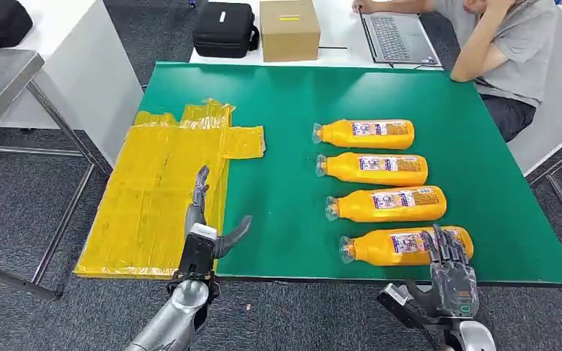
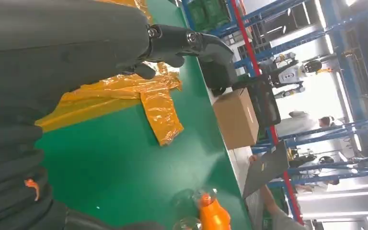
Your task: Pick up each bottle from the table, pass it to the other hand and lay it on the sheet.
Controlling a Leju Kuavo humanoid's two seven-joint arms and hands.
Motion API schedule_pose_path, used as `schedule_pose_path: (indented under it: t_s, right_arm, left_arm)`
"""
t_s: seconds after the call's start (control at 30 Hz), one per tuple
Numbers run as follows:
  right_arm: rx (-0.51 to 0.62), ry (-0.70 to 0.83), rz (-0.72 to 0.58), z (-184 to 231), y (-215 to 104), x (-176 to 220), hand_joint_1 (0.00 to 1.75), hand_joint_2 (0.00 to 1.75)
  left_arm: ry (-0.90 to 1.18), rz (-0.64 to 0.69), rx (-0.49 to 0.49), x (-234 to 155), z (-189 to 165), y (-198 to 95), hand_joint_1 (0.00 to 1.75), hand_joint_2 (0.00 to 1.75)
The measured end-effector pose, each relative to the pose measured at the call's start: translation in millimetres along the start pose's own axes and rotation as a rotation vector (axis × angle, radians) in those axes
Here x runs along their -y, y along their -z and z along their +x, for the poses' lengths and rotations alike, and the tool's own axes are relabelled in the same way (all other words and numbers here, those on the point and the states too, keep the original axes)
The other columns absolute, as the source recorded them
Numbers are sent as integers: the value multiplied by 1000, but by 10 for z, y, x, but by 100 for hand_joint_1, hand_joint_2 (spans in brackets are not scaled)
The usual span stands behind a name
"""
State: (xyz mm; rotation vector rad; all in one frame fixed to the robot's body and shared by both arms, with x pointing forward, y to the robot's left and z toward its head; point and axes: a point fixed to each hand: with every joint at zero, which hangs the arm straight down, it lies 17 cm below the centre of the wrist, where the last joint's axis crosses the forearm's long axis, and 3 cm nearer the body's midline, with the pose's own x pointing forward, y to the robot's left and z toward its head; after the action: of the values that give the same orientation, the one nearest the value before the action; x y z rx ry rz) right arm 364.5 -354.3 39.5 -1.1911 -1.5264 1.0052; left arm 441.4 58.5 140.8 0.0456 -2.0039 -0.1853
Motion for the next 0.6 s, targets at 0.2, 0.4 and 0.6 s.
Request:
schedule_pose_path:
  t_s: [0.2, 0.4, 0.6]
  right_arm:
    - [-10, 19, 3, -15, -1, -7, 0, 175]
    - [-19, 93, -25, -27, 53, 44, 0, 175]
    - [-3, 150, -65, -6, 214, 42, 0, 175]
  left_arm:
    - [2, -6, 1, 15, 0, 13, 0, 175]
    - [-3, -15, 3, 31, 7, 22, 0, 175]
    - [-8, -17, 2, 51, 11, 27, 0, 175]
